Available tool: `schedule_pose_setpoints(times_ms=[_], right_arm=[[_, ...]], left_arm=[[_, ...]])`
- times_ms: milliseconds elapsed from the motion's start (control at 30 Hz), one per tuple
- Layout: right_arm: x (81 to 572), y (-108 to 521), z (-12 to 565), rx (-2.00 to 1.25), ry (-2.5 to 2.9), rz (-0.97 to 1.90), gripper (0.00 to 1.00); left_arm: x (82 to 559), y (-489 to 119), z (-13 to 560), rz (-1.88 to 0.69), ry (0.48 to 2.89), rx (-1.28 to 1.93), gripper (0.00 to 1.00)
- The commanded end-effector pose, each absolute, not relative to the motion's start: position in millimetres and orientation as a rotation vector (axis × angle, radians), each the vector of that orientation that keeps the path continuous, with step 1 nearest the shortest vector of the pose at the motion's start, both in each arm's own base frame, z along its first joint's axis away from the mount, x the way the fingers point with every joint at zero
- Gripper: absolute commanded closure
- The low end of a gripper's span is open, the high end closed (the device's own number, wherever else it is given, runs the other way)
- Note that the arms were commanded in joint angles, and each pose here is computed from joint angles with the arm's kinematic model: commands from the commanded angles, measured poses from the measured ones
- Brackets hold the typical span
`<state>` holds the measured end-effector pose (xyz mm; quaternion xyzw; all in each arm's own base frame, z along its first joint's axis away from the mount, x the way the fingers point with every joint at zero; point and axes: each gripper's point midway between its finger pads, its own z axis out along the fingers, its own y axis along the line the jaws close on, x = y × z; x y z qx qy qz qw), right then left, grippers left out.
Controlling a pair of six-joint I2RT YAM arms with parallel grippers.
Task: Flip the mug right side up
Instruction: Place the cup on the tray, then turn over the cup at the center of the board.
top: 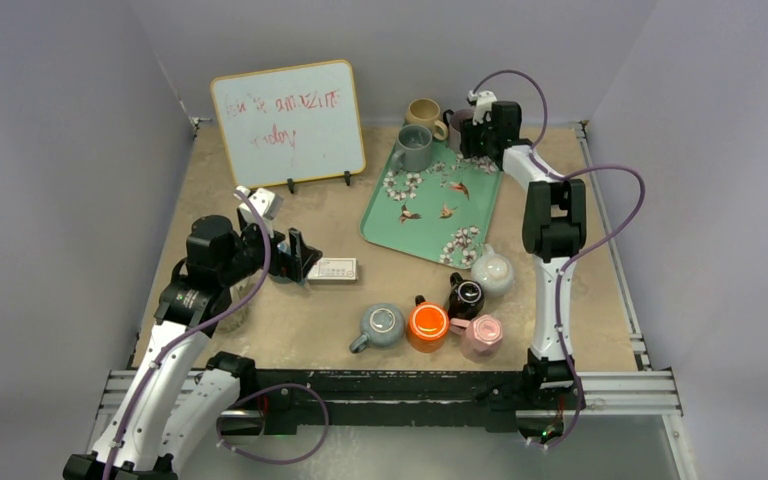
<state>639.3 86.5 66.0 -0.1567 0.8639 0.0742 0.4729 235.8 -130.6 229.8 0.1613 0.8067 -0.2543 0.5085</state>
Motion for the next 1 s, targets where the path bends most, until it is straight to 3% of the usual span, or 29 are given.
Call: schedule_pose_setpoints(times_ms=[0,333,433,533,733,900,967], right_arm=[[646.0,90.8,104.2,-0.405,2.039,0.184,0.42],[595.7,82.7,162.1,-0.348,2.078,0.180,0.28],[575.8,86.1,186.3,-0.343,2.049,0.215,0.09],[546.2,104.8,218.5,-0.302,2.010,0.356,0.01],[485.3,151.5,256.7,-0.325,1.963,0.459,0.01],[438.3,186.5,274.1,-0.336,1.925,0.440,0.01],[421.2,196.8,275.2,-0.353,1.939,0.371,0.01]], left_arm=[[239.5,-126.4,235.6,-0.579,1.922,0.378,0.01],[254.8,-87.4,234.3,-0.392,1.997,0.068,0.00],[261.6,-69.6,225.7,-0.302,2.028,-0.070,0.00],[264.6,-44.9,219.3,-0.200,2.041,-0.310,0.00],[259.2,-24.9,196.9,-0.096,2.127,-0.670,0.04],[268.7,-42.9,173.3,-0.145,2.248,-0.750,0.14],[271.9,-41.7,167.0,-0.106,2.284,-0.749,0.25]])
